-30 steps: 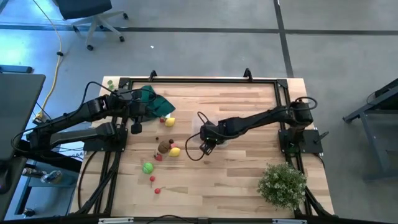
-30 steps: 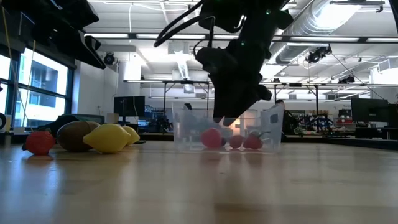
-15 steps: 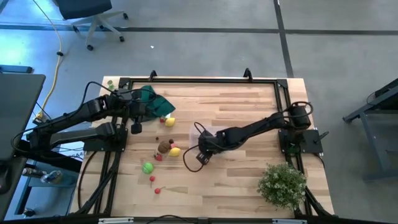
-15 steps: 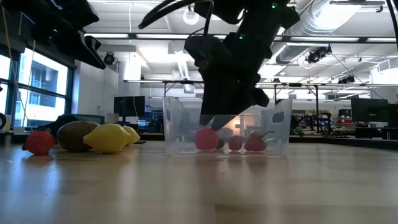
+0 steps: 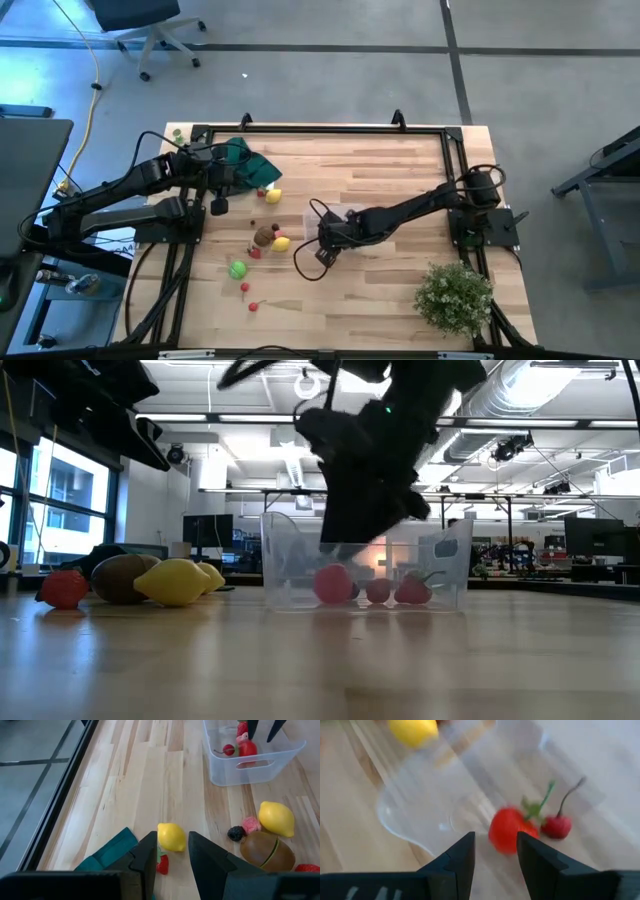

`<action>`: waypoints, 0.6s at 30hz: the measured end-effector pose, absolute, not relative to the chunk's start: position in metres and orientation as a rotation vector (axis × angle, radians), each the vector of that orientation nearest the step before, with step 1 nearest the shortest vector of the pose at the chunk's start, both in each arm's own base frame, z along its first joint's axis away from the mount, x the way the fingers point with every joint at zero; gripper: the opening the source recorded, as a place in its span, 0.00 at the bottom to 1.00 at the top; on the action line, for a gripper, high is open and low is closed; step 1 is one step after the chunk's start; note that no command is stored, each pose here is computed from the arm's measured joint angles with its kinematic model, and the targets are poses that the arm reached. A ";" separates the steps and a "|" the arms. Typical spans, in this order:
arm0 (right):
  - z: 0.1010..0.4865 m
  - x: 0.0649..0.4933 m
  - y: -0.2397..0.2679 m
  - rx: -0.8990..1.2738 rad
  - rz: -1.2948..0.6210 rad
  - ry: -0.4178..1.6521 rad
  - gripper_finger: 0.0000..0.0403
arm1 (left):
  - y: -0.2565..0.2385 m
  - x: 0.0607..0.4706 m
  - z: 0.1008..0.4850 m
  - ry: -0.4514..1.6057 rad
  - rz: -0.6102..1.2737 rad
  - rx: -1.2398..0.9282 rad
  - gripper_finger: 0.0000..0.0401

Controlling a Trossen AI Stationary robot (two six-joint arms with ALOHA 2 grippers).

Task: Pick and placing Produce into tupperware
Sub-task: Put the top yellow lemon into the transparent bin

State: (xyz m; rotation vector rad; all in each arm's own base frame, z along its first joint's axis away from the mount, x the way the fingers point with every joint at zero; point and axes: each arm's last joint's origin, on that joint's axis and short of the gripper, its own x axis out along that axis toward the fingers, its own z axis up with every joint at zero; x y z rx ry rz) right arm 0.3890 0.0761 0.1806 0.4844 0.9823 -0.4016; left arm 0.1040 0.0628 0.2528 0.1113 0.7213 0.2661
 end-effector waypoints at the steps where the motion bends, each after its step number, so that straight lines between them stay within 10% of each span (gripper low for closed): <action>1: 0.188 0.391 0.076 0.452 -0.405 0.976 0.33 | 0.063 0.104 0.253 0.722 0.266 0.111 0.25; 18: 0.305 0.348 0.014 0.020 -0.153 0.762 0.20 | 0.063 0.104 0.253 0.721 0.266 0.111 0.25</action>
